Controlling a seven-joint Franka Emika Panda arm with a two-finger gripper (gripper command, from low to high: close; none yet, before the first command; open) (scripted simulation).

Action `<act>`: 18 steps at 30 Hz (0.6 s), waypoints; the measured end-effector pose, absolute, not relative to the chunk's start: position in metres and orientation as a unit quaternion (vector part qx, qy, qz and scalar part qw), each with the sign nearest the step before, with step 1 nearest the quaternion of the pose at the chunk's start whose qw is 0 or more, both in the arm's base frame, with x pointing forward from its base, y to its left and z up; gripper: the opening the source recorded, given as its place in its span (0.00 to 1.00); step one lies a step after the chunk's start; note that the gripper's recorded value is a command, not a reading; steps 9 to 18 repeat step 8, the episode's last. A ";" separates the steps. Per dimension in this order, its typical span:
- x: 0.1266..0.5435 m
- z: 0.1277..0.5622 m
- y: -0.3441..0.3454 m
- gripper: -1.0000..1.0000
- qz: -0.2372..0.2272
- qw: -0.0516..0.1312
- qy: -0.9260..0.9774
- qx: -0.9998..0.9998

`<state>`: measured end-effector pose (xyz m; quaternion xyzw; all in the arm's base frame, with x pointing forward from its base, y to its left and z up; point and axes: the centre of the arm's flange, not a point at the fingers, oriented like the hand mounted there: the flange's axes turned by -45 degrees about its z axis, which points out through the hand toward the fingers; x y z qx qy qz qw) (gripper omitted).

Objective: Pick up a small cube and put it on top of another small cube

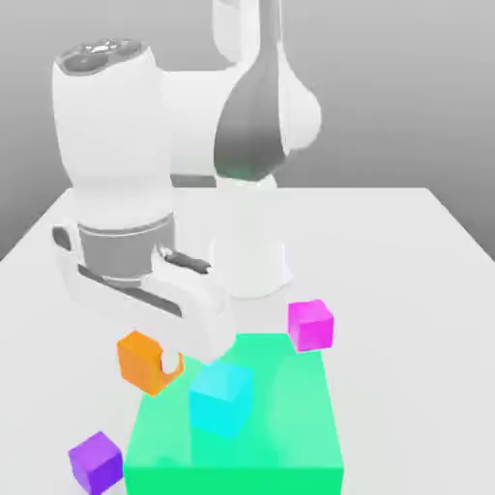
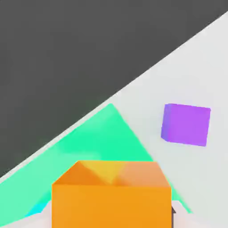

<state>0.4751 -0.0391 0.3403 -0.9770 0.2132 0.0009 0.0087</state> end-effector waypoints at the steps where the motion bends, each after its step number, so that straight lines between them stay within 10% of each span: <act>1: 0.472 0.339 -0.032 0.00 0.000 0.005 0.200 -0.980; 4: 0.470 0.305 -0.029 0.00 0.000 0.002 0.190 -0.982; 5: 0.469 0.293 -0.028 1.00 0.000 0.002 0.190 -0.982; 18: 0.469 0.293 -0.028 1.00 0.000 0.002 0.189 -0.982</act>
